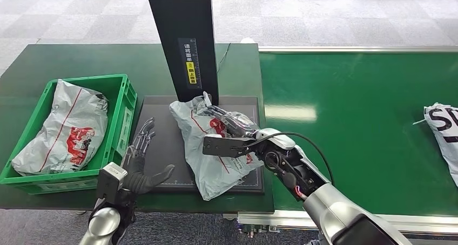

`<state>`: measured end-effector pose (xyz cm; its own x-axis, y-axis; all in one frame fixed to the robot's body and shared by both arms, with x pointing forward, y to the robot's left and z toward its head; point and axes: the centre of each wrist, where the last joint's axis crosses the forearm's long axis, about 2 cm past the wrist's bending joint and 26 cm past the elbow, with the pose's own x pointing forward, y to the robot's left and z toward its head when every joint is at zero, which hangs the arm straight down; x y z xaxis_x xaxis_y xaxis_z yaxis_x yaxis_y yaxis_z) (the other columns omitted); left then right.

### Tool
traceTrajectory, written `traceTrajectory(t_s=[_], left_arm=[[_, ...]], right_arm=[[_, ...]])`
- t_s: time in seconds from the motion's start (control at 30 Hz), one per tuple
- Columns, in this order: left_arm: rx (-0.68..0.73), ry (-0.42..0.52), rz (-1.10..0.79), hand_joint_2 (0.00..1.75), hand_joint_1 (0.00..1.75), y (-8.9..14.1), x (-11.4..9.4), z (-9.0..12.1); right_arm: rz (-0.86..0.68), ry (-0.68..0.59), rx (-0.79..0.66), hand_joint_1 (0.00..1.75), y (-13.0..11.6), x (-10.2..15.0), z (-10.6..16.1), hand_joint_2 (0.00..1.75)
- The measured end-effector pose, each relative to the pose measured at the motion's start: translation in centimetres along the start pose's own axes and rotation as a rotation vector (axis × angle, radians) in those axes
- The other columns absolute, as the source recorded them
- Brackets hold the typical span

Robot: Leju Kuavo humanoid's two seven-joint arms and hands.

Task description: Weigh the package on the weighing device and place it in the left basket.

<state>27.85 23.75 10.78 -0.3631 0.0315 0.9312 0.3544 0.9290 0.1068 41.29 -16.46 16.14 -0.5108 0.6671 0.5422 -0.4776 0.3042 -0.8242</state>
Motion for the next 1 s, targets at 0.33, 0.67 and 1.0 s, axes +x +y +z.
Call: traceTrajectory(t_s=[0.33,0.67,1.0], left_arm=[[0.018,0.009,-0.005,1.75,0.0,0.0,-0.1,0.5],[0.055,0.025,-0.018,1.75,0.0,0.3,-0.1,2.3],[0.09,0.02,-0.025,1.75,0.0,0.2,0.5,3.4]], right_arm=[[-0.009,-0.008,-0.026,0.0,0.4,-1.1,1.5,1.75],[-0.159,-0.024,-0.294,0.0,1.6,-4.5,6.3,1.75],[-0.171,0.006,-0.628,0.0,1.0,-4.7,9.4,1.75]])
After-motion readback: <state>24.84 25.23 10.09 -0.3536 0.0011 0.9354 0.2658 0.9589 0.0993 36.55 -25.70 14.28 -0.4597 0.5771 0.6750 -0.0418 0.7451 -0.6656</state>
